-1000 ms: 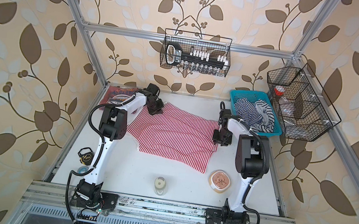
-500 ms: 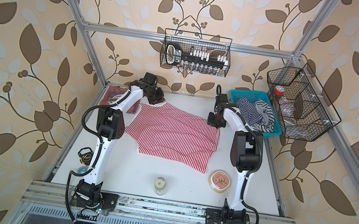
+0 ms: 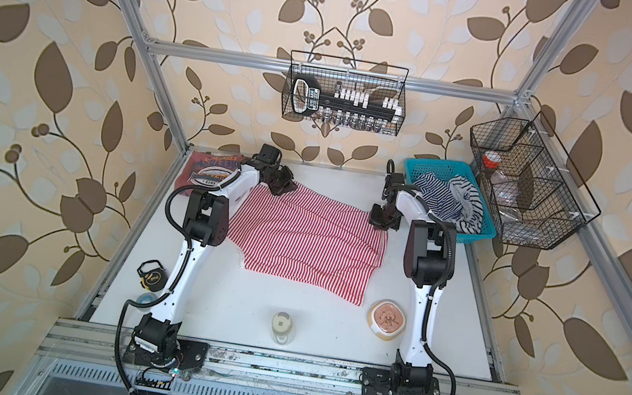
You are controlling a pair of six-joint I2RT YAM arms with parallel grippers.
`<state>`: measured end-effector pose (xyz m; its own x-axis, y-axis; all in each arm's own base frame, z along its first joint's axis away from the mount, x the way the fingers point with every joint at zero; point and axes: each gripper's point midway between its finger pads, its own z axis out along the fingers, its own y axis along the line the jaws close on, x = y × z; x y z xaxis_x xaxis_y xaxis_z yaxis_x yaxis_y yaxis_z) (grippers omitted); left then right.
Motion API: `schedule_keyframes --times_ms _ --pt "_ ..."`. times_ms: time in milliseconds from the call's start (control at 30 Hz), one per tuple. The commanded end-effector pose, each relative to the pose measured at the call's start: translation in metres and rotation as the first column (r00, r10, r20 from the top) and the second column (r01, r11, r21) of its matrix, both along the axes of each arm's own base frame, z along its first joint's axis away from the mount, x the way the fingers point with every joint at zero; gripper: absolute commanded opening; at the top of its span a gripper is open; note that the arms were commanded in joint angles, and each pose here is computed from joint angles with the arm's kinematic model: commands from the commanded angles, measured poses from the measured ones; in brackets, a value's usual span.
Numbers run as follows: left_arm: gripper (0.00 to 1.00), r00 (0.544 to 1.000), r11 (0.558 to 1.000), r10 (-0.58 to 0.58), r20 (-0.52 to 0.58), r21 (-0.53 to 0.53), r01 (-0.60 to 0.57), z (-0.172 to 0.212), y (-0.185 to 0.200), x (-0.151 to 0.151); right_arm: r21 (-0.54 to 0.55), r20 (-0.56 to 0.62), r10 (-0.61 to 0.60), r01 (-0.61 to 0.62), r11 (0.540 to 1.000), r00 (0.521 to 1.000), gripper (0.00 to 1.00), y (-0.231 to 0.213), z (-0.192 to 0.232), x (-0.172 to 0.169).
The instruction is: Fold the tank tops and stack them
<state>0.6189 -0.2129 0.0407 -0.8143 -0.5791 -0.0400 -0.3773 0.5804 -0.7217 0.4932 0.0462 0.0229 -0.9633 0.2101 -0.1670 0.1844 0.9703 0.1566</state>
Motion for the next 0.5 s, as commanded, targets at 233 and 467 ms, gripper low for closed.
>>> schedule_keyframes --times_ms 233,467 --pt "0.06 0.965 0.971 0.240 -0.103 0.023 -0.239 -0.034 0.043 0.007 0.019 -0.044 -0.002 0.003 1.000 0.999 0.03 -0.005 -0.026 0.037" --pt "0.07 0.964 0.965 0.261 -0.043 0.005 -0.261 -0.017 0.051 0.025 0.121 0.017 -0.039 0.036 0.992 0.999 0.05 -0.002 -0.027 0.068"
